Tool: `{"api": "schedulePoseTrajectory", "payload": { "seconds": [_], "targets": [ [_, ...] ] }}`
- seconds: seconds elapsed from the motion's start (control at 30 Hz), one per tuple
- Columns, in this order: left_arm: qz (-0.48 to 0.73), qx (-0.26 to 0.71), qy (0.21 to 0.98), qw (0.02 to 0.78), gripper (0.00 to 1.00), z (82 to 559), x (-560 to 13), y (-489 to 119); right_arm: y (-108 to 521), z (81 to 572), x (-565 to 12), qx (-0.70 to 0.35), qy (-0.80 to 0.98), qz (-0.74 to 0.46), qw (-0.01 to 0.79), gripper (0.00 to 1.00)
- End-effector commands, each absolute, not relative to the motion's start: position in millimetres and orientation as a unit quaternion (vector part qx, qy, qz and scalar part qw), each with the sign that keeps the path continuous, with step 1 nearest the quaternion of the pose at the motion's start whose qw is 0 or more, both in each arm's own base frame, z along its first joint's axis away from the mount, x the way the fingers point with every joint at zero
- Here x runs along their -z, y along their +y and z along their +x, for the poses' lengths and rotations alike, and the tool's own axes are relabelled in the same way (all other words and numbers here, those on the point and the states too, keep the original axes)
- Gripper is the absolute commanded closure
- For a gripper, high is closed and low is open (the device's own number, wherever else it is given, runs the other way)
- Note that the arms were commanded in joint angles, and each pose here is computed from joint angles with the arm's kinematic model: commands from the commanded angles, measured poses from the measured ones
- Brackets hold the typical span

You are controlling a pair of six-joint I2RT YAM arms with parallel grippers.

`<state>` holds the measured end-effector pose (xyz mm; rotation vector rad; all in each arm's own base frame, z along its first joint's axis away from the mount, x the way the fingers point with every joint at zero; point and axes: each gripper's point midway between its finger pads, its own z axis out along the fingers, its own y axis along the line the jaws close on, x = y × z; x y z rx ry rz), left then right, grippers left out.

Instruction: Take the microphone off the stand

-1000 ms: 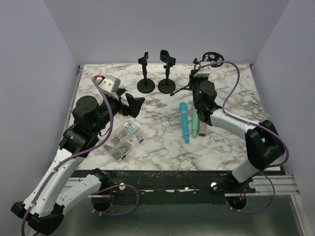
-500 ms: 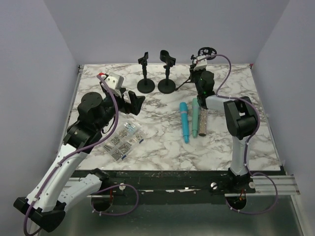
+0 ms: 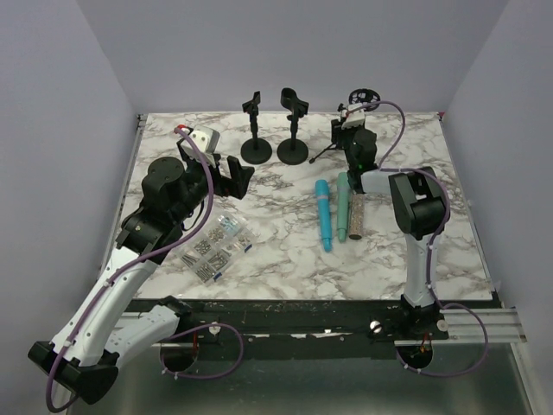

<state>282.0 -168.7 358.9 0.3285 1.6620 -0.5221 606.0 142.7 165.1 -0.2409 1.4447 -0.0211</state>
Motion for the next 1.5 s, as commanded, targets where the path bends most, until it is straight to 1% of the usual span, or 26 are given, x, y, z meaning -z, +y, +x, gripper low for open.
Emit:
{"api": "schedulePoseTrajectory", "payload": {
  "seconds": [0.0,0.13,0.23,0.33,0.37,0.53,0.6,0.7,0.73,0.77,0.83,1.0,1.17,1.23,1.33,1.47],
  "targets": [
    [0.144,0.236,0.721,0.635,0.06,282.8,-362.1,-170.2,133.9,598.4,-202.9,0.008,0.631,-0.082,0.771,0.37],
    [0.141,0.236,0.721,0.637,0.06,282.8,-363.8,-168.1,122.8,576.5,-207.1,-0.006,0.662,-0.040,0.748,0.27],
    [0.140,0.237,0.718,0.639,0.06,281.2,-365.5,-166.9,111.0,555.3,-212.3,-0.013,0.689,0.006,0.724,0.25],
    [0.139,0.237,0.716,0.642,0.06,279.6,-366.4,-165.7,109.7,525.9,-207.2,-0.048,0.728,0.035,0.683,0.23],
    [0.139,0.237,0.715,0.643,0.06,278.9,-368.0,-165.3,111.1,513.1,-200.9,-0.061,0.744,0.040,0.664,0.23],
    [0.134,0.244,0.703,0.654,0.06,271.2,-376.5,-162.1,109.6,446.6,-213.3,-0.115,0.778,0.067,0.614,0.20],
    [0.132,0.249,0.694,0.662,0.06,266.4,-381.9,-159.9,110.9,419.5,-219.3,-0.139,0.785,0.070,0.599,0.15],
    [0.128,0.255,0.678,0.677,0.06,259.1,-389.2,-156.6,113.7,377.3,-226.2,-0.180,0.796,0.080,0.572,0.13],
    [0.127,0.256,0.672,0.683,0.06,256.6,-391.7,-155.2,115.7,363.2,-230.7,-0.194,0.799,0.075,0.565,0.10],
    [0.126,0.254,0.669,0.688,0.06,255.3,-393.1,-153.1,115.2,350.7,-233.5,-0.197,0.804,0.069,0.557,0.06],
    [0.123,0.251,0.659,0.698,0.06,251.3,-397.7,-149.3,108.1,329.5,-244.7,-0.195,0.807,0.075,0.552,0.04],
    [0.111,0.245,0.629,0.729,0.05,236.7,-415.6,-135.2,92.4,279.1,-288.5,-0.206,0.790,0.087,0.570,0.03],
    [0.077,0.246,0.602,0.756,0.05,210.7,-438.3,-111.4,64.1,234.9,-349.6,-0.197,0.736,0.106,0.639,0.03],
    [0.065,0.246,0.594,0.763,0.02,197.1,-445.1,-100.4,50.6,217.6,-375.7,-0.189,0.709,0.117,0.670,0.03],
    [0.047,0.238,0.583,0.775,0.02,174.4,-453.9,-80.5,29.7,190.5,-410.0,-0.182,0.666,0.142,0.710,0.03],
    [0.026,0.235,0.562,0.793,0.02,140.9,-469.7,-54.9,10.8,167.8,-433.8,-0.167,0.627,0.157,0.745,0.00]
  ]
}}
